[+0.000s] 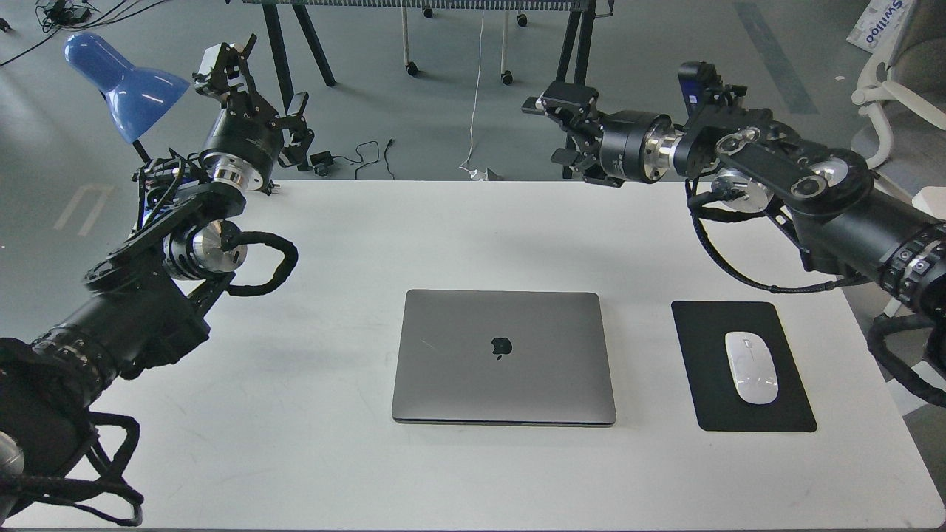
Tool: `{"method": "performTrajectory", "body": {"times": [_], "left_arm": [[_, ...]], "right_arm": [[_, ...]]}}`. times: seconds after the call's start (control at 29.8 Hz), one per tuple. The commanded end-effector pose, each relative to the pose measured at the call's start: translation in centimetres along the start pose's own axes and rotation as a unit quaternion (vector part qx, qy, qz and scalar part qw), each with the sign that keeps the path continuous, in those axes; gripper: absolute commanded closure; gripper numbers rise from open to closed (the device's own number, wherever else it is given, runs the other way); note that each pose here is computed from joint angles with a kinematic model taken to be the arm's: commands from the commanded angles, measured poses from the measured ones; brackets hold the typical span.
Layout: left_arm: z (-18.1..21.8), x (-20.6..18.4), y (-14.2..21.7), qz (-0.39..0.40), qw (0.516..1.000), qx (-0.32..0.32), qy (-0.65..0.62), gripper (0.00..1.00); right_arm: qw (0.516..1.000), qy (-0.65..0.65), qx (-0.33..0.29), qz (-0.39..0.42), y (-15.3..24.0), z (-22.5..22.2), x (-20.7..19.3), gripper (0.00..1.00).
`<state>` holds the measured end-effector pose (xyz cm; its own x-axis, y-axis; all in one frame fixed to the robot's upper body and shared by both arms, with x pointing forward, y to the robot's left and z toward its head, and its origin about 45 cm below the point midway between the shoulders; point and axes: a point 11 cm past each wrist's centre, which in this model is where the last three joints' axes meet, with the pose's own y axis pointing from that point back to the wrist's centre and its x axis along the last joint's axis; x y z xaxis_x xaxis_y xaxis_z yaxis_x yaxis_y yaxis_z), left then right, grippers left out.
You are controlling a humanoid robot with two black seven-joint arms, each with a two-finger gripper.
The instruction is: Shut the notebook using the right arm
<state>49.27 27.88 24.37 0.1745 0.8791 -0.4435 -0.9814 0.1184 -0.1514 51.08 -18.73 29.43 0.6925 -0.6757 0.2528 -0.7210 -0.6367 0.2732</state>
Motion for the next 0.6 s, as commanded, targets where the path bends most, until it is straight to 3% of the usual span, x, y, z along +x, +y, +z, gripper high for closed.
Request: {"method": "performTrajectory", "body": {"times": [0.0,0.27,0.57], "left_arm": [[0.0,0.0,0.0,0.000,1.000,0.000,0.000,0.00],[0.0,-0.1,0.0,-0.002,1.000,0.000,0.000,0.00],[0.0,-0.2,-0.1,-0.002,1.000,0.000,0.001,0.00]], "right_arm": [[0.991,-0.082,0.066,0.078,1.7,-1.5,4.2,0.00],[0.928,-0.295,0.172,0.150,4.9,2.8,6.4,0.00],[0.865,-0.411,0.249,0.148,7.2,5.4,5.3,0.00]]}}
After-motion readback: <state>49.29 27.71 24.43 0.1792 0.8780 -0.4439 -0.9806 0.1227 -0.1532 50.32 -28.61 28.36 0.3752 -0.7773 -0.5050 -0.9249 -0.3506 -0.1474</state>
